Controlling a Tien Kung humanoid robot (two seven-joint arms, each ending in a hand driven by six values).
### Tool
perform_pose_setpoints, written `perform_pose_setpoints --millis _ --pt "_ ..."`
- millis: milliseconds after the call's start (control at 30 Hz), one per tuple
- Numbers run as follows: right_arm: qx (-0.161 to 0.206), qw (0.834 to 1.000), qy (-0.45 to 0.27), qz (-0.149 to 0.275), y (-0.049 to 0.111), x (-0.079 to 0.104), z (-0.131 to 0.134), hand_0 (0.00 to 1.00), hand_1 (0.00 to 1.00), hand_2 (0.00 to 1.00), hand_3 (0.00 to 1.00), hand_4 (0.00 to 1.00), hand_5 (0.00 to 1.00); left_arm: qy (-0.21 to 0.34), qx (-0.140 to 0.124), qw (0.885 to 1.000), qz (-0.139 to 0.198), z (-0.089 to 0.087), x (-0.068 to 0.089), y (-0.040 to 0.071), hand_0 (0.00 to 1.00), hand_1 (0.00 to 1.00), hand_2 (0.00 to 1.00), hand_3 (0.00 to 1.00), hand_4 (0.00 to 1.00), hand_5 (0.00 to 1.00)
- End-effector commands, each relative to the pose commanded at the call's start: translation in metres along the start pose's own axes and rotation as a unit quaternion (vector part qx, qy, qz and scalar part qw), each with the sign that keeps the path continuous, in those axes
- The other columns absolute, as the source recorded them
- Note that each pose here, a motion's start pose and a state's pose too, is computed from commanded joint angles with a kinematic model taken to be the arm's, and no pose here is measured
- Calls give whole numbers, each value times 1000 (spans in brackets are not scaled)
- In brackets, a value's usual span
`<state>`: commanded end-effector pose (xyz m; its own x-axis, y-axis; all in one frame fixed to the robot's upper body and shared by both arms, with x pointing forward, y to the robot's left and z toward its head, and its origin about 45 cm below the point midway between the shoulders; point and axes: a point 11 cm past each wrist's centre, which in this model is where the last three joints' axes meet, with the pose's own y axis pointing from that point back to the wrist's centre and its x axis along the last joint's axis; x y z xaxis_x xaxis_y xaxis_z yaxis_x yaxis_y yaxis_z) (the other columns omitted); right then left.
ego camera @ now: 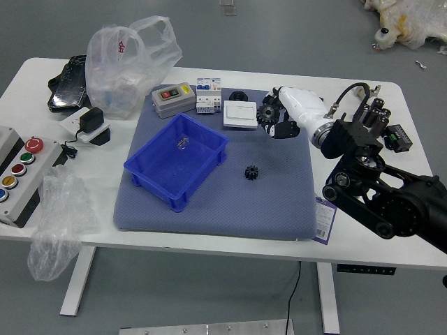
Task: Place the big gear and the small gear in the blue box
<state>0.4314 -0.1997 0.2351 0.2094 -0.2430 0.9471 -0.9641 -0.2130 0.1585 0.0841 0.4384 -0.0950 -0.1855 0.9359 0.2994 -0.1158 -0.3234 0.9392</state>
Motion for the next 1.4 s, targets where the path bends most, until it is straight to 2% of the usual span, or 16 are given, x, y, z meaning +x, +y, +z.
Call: perform_pose_setpoints --millis 200,533,567,600,767,800,967,1000,1167,1200,1367,1400 --pt "28 1000 -2 -1 -1 -3 -22 241 369 392 558 601 77 1 2 1000 1 -2 0 0 611 569 556 651 731 386" --pt "127 992 2 -17 0 -20 -100 253 373 388 558 605 84 0 9 1000 1 -6 1 0 611 570 556 651 731 386" --pt "132 991 4 -18 0 -22 -105 253 373 388 558 605 84 0 9 1000 1 -6 1 0 611 570 556 651 731 386" --pt "138 990 9 -18 0 -23 -109 282 441 439 570 609 81 0 10 1000 1 -6 1 0 611 569 555 651 730 385" --pt "159 987 25 -18 1 -29 -125 282 441 439 570 609 81 0 11 1000 2 -7 1 0 611 569 555 651 730 385" --pt "161 986 27 -18 1 -30 -127 318 543 610 632 552 117 0 11 1000 2 -7 1 0 611 569 555 652 730 385" --pt "164 985 41 -9 -1 -30 -130 318 543 610 632 552 117 0 11 1000 2 -6 1 0 611 569 555 652 730 385" --pt "165 985 44 -8 -1 -30 -131 366 700 750 703 569 155 0 12 1000 2 -6 1 0 611 569 555 652 730 385" --pt "173 984 50 -12 0 -38 -137 366 700 750 703 569 155 0 13 1000 3 -6 1 0 611 569 555 652 730 385" --pt "174 983 51 -14 0 -40 -138 385 758 806 740 583 166 -1 13 1000 2 -6 1 0 611 571 556 652 730 385" --pt "174 983 55 -30 2 -51 -137 385 758 806 740 583 166 -3 15 1000 1 -4 1 0 611 571 556 652 730 385" --pt "173 983 56 -33 2 -52 -136 392 771 831 762 604 188 -3 16 1000 1 -4 0 0 611 567 556 653 729 384"
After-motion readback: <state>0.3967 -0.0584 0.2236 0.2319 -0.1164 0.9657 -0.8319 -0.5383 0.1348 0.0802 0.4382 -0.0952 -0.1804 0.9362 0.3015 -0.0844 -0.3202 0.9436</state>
